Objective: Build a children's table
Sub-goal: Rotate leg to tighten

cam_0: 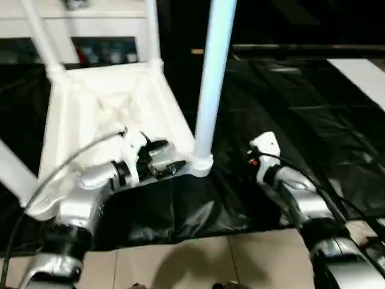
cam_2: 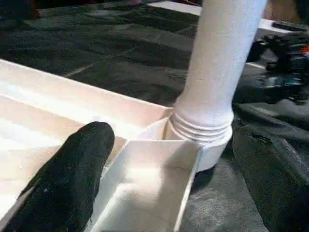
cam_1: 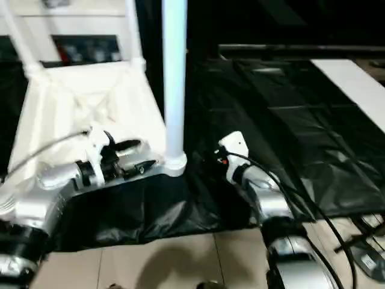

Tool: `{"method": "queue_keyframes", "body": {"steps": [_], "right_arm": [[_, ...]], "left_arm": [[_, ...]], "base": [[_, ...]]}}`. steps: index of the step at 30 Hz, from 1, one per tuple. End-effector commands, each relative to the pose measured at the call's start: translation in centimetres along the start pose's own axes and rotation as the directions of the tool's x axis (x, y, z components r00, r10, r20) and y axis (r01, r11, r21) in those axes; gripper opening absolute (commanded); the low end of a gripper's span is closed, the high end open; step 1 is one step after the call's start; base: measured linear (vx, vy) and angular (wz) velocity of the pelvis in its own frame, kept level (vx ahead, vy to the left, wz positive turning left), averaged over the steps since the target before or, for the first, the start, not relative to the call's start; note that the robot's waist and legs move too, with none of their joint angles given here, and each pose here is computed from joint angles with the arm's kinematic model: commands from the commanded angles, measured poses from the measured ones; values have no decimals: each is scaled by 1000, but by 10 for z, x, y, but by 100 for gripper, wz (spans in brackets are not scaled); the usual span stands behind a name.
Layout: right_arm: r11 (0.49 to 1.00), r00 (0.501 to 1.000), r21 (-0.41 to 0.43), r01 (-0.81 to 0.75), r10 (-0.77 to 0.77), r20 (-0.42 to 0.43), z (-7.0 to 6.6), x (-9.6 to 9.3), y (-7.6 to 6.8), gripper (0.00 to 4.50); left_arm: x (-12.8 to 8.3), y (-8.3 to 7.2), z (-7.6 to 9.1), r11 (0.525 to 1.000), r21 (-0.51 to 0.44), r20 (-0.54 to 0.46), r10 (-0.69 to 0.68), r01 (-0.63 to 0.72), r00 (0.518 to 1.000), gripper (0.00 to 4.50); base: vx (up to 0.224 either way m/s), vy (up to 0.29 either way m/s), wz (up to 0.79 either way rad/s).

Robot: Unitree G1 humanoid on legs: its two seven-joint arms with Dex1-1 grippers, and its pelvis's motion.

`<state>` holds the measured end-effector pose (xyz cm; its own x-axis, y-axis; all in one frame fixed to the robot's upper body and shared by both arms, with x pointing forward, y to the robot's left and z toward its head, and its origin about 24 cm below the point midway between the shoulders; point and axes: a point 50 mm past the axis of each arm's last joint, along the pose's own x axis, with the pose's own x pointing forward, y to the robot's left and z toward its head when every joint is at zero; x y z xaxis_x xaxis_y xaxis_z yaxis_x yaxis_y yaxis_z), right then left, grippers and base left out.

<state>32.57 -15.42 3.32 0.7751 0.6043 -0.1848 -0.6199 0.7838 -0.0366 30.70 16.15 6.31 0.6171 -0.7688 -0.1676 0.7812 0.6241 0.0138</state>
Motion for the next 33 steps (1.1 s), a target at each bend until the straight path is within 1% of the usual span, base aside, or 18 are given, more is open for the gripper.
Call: {"method": "queue_keyframes", "body": {"steps": [1,4,5,6,11,13,14,17,19,22,23,24,26,27,28,29,32,33], "right_arm": [[1000,1000,-2,-9,9,-3,4,-6,-2,450],[998,998,-11,-55,55,-9,6,-9,0,450],[998,998,-11,-55,55,-9,6,-9,0,450],[995,995,-23,-95,95,-11,8,-10,2,450],[984,985,-44,-171,169,-27,15,-17,3,450],[983,984,-50,-177,175,-35,15,-19,2,450],[982,984,-53,-179,177,-37,16,-20,2,450],[982,983,-53,-182,179,-47,16,-23,1,450],[981,982,-51,-187,184,-51,17,-24,0,450],[972,971,-38,-230,227,-75,18,-27,2,450],[972,971,-38,-230,227,-75,18,-27,2,450],[971,969,-37,-238,235,-79,18,-27,2,450],[970,968,-37,-241,237,-80,18,-28,2,450],[969,967,-36,-245,242,-81,18,-29,3,450],[967,965,-35,-252,248,-83,18,-30,4,450],[967,965,-35,-252,249,-83,18,-30,4,450],[966,963,-36,-257,253,-87,18,-31,4,450],[965,963,-37,-258,254,-89,18,-31,4,450]], "left_arm": [[4,-11,-4,997,29,-59,-66,68,996,444],[7,-10,-11,996,58,-134,-67,75,989,444],[7,-10,-11,996,58,-134,-67,75,989,444],[9,-8,-12,993,78,-165,-79,93,983,418],[12,7,-8,986,134,-212,-66,96,975,405],[10,11,-9,984,132,-241,-82,117,967,369],[8,13,-10,982,135,-255,-93,130,962,367],[7,16,-9,981,121,-281,-114,153,953,360],[6,18,-9,980,112,-296,-125,165,947,328],[7,25,-8,977,67,-328,-170,203,929,309],[7,25,-8,977,67,-328,-170,203,929,309],[7,25,-8,974,61,-337,-184,216,923,283],[6,25,-9,973,52,-343,-193,223,919,281],[6,24,-9,970,43,-352,-211,241,912,262],[5,24,-11,966,35,-371,-224,255,901,262],[5,24,-11,966,35,-373,-224,255,900,237],[5,24,-12,966,29,-385,-226,257,895,235],[5,24,-13,967,26,-390,-225,255,893,224]], "base": [[0,0,0],[0,0,0],[0,0,0],[0,0,0],[0,0,0],[0,0,0],[0,0,0],[0,0,0],[0,0,0],[0,0,0],[0,0,0],[0,0,0],[0,0,0],[0,0,0],[0,0,0],[0,0,0],[0,0,0],[0,0,0]]}}
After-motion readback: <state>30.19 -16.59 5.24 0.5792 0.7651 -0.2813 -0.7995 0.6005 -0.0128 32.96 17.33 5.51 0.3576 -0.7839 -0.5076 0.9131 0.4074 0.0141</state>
